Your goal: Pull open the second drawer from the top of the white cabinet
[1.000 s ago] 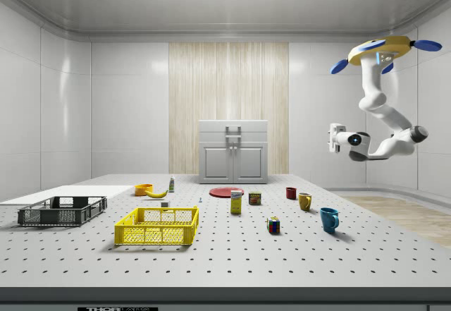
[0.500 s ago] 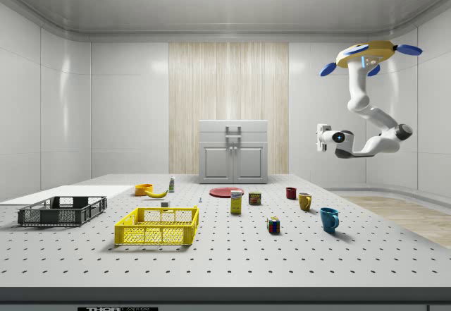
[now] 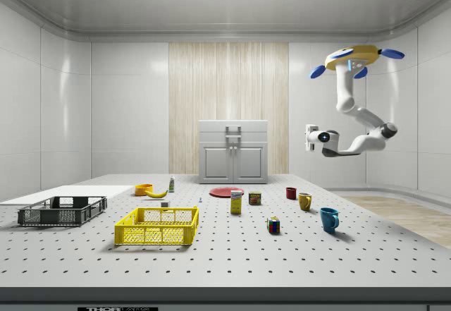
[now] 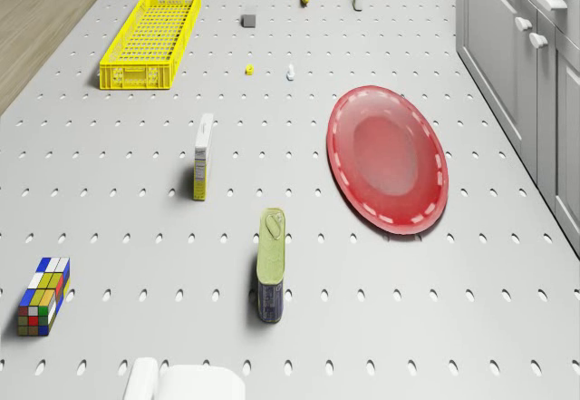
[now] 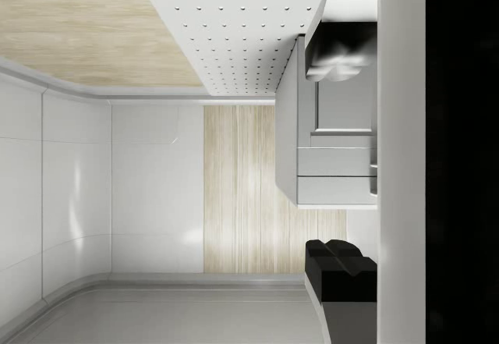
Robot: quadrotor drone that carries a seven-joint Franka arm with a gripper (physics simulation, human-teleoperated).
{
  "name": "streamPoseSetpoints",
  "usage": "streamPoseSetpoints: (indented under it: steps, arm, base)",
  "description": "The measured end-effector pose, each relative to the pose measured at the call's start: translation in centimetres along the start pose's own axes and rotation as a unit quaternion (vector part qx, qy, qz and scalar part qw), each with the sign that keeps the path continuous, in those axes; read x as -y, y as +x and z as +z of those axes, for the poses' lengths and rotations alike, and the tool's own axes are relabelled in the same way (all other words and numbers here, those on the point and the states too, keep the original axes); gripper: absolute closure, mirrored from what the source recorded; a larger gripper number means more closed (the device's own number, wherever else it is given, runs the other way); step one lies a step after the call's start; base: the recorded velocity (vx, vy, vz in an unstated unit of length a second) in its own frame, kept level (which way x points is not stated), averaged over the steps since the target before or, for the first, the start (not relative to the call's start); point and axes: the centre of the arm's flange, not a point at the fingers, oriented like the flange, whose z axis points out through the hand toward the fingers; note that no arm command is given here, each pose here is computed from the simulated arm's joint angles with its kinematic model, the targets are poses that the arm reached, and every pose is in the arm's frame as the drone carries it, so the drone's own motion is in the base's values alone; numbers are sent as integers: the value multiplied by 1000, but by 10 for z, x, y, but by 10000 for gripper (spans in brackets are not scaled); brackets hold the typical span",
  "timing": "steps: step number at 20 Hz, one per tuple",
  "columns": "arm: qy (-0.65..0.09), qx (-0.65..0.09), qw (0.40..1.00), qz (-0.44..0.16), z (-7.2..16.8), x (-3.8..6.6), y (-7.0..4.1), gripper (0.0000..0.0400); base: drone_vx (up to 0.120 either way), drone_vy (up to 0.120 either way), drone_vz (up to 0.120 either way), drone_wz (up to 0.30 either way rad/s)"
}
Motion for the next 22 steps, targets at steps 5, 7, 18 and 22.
streamPoseSetpoints:
  steps: [5,7,18,22]
  arm:
    - [0,0,1000,0,0,0,0,100]
    - [0,0,1000,0,0,0,0,100]
    - [1,0,1000,0,0,0,0,100]
    - [1,0,1000,0,0,0,0,100]
  base:
    - [120,-120,0,0]
    - [120,-120,0,0]
    - [120,-120,0,0]
    - [120,-120,0,0]
